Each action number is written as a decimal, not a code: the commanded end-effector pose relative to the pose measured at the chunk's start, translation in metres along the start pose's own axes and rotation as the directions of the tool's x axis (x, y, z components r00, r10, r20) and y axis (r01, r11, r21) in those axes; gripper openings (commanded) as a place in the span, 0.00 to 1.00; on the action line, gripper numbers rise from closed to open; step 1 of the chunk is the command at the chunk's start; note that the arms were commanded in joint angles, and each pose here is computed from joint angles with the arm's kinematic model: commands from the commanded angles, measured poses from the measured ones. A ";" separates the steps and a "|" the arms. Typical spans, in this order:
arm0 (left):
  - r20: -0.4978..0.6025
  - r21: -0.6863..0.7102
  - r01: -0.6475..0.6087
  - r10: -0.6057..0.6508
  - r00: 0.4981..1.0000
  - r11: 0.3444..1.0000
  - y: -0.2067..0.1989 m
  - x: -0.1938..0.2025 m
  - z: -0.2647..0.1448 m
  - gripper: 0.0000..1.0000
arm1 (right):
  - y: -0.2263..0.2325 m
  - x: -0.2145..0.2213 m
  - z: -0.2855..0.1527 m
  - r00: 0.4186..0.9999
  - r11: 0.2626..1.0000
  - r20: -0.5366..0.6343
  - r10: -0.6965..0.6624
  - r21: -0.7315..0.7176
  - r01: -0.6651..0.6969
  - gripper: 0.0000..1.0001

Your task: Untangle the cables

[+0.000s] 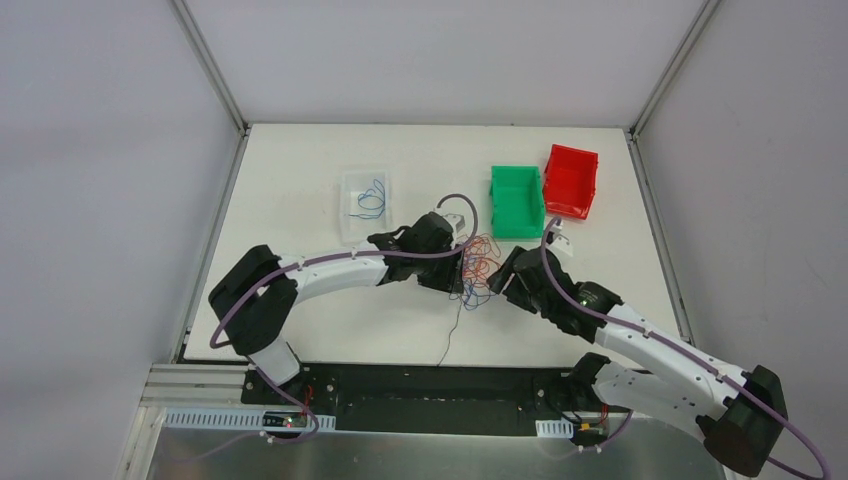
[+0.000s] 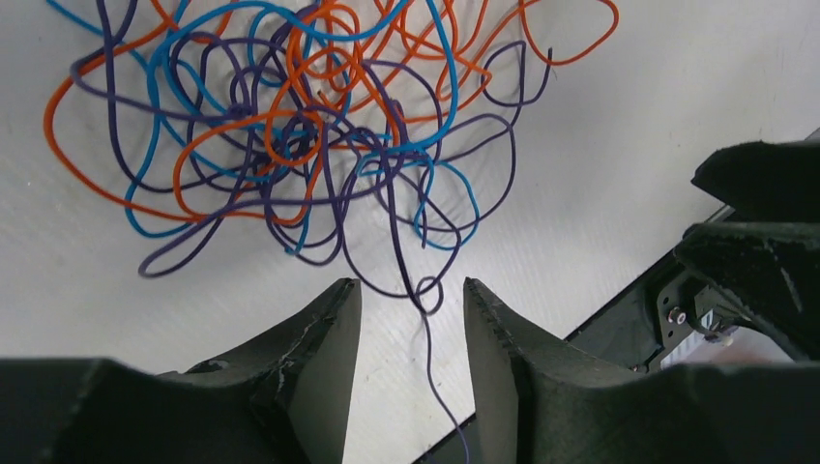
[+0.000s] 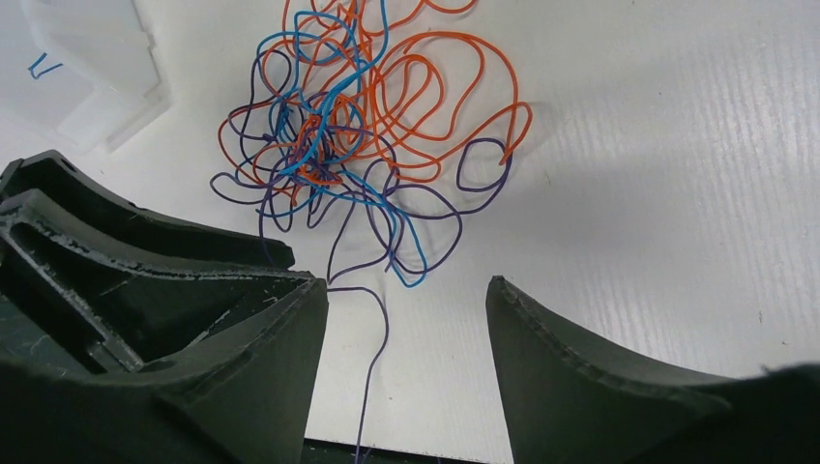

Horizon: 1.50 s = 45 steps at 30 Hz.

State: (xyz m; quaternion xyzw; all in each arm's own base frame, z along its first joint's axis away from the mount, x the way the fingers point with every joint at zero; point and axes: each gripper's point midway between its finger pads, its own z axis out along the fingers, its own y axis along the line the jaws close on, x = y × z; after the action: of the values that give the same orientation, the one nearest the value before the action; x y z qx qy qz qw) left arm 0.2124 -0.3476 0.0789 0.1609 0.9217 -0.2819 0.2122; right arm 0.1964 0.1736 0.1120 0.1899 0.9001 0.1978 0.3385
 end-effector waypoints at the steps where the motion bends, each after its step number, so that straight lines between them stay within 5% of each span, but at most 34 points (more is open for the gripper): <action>1: 0.052 0.015 0.008 -0.009 0.999 1.000 -0.014 -0.022 0.011 0.41 | -0.006 -0.006 -0.001 0.999 0.999 0.036 0.034 0.022 -0.035 0.65; 3: 0.061 0.009 0.006 -0.007 0.998 1.000 -0.014 -0.026 0.012 0.27 | -0.007 -0.004 0.000 0.999 0.999 0.028 0.031 0.027 -0.032 0.65; 5: 0.074 0.015 -0.006 0.005 0.997 1.000 -0.017 -0.030 0.008 0.00 | -0.008 -0.001 0.002 0.999 0.999 0.019 0.027 0.031 -0.028 0.65; 15: 0.014 0.086 -0.165 0.164 0.986 0.983 -0.046 -0.032 -0.089 0.00 | 0.012 0.024 0.021 0.992 0.998 -0.115 -0.055 -0.023 0.053 0.67; 29: 0.211 0.142 -0.326 0.293 0.933 0.935 -0.075 -0.100 -0.193 0.00 | 0.077 0.009 0.032 0.986 0.980 -0.112 -0.124 -0.167 0.104 0.75; 34: 0.248 0.161 -0.343 0.299 0.921 0.925 -0.081 -0.117 -0.211 0.00 | 0.092 -0.001 0.019 0.984 0.947 -0.040 -0.172 -0.282 0.154 0.89; 45: 0.196 0.270 -0.345 0.300 0.934 0.899 -0.097 -0.112 -0.208 0.00 | 0.122 -0.019 -0.002 0.960 0.841 0.124 -0.251 -0.462 0.280 0.89</action>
State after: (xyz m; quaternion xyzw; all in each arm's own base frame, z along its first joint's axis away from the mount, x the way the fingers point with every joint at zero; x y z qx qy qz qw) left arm 0.2128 -0.3159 0.3231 0.3026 0.8232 -0.3675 0.3095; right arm 0.2267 0.2560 0.1554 0.0165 0.8697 0.3188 0.3764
